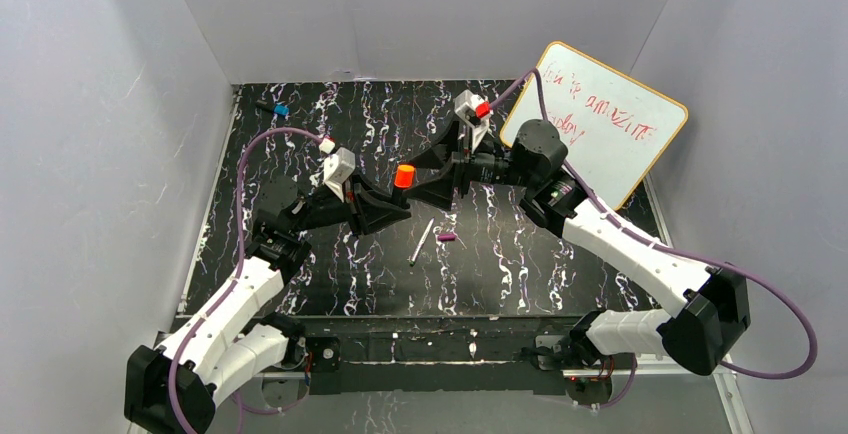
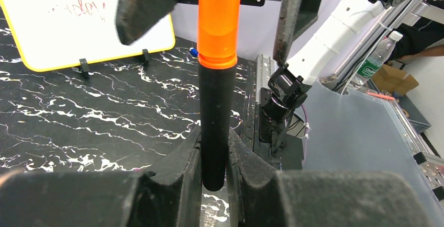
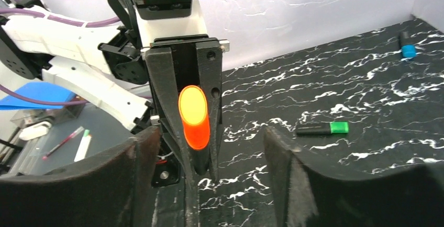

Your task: Insert the pens into the pen caps

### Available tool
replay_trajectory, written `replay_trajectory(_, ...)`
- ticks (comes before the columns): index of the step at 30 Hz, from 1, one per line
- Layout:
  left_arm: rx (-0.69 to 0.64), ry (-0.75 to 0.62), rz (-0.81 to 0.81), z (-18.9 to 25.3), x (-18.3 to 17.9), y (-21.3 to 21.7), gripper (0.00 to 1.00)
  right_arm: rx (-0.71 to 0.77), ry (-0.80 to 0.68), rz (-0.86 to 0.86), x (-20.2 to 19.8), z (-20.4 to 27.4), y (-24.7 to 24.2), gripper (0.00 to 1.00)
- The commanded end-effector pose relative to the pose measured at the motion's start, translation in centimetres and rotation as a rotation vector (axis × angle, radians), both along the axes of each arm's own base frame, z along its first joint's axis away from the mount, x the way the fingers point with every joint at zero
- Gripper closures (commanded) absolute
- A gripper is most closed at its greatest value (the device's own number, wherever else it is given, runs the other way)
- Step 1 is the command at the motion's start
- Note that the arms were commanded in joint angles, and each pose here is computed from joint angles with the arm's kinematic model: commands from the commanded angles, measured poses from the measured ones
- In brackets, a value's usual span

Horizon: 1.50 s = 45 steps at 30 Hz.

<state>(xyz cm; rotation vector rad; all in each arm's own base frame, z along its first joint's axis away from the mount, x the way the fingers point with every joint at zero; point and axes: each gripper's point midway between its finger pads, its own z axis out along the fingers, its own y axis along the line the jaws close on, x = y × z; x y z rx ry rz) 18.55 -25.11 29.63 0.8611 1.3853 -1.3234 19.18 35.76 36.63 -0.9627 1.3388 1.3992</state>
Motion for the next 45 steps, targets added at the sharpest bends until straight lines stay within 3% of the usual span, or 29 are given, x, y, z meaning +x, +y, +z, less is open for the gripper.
replay_trajectory(1,-0.005,-0.022,-0.006,0.1,-0.3,0.2,1.00,0.079,-0.057,0.057,-1.1,3.5,0.0,0.25)
replay_trajectory(9,0.000,-0.018,0.006,0.0,0.0,0.2,1.00,0.106,-0.068,0.053,-1.2,4.3,-0.2,0.42)
replay_trajectory(16,0.006,-0.016,0.015,-0.2,0.1,0.2,1.00,0.122,-0.068,0.042,-1.1,4.3,-0.2,0.43)
replay_trajectory(28,0.004,-0.019,0.010,-0.1,0.0,0.2,1.00,0.118,-0.056,0.032,-0.5,3.5,0.3,0.54)
replay_trajectory(30,0.004,-0.020,0.009,-0.1,-0.1,0.2,1.00,0.113,-0.052,0.035,-0.5,3.3,0.4,0.64)
replay_trajectory(33,0.004,-0.022,0.009,-0.1,-0.1,0.2,1.00,0.107,-0.046,0.037,-0.5,3.0,0.6,0.96)
replay_trajectory(34,0.004,-0.023,0.010,-0.1,-0.1,0.2,1.00,0.104,-0.042,0.036,-0.4,2.9,0.6,0.99)
replay_trajectory(45,0.004,-0.043,0.010,0.3,-0.2,0.3,1.00,0.052,-0.033,0.041,-0.8,1.1,1.2,0.99)
